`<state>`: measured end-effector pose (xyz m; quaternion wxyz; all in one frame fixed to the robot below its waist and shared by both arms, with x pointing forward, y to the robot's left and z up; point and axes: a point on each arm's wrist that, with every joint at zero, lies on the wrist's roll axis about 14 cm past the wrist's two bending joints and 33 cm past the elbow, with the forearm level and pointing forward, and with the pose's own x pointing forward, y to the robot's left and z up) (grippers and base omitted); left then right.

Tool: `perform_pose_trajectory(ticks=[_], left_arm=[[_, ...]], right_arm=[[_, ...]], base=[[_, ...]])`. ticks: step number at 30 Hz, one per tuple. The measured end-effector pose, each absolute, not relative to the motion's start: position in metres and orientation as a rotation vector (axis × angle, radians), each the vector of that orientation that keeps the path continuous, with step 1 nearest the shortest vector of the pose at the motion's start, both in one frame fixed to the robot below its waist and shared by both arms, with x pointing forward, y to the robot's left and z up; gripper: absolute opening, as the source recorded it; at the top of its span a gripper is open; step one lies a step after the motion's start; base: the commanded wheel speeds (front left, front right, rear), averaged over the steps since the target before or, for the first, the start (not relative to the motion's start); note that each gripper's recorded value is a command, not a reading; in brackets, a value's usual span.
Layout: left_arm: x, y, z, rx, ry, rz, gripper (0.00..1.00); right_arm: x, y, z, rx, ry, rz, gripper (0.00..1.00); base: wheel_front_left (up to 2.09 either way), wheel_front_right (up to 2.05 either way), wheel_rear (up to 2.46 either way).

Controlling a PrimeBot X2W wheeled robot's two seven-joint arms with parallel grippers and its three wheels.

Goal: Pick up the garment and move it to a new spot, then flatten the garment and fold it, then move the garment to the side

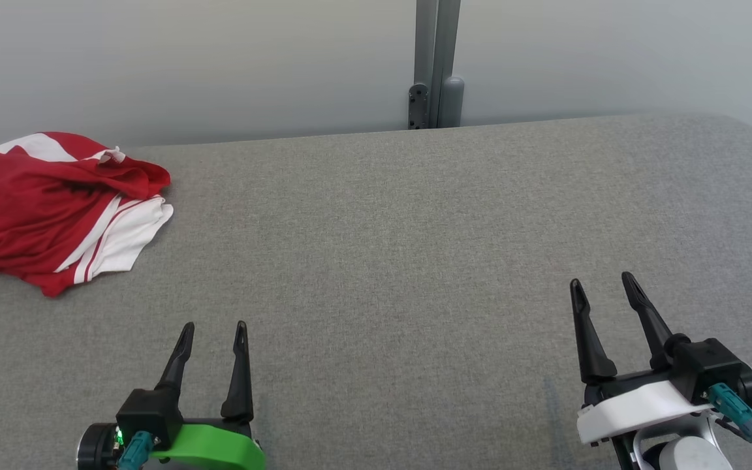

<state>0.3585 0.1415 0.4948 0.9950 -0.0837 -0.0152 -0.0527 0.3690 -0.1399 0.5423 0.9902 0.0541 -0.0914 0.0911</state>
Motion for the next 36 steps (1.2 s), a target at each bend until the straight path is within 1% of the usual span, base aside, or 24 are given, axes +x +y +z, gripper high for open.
perform_pose_trajectory(ticks=[9,36], left_arm=[[0.3569,0.1369,0.4944,-0.12,-0.039,-0.123,1.0],[0.3538,0.1365,0.4901,-0.124,-0.025,-0.122,1.0]], right_arm=[[0.3677,-0.1369,0.5409,0.049,-0.189,0.196,1.0],[0.3654,-0.137,0.5351,0.05,-0.171,0.195,1.0]], base=[[0.0,0.0,0.0],[0.0,0.0,0.0]])
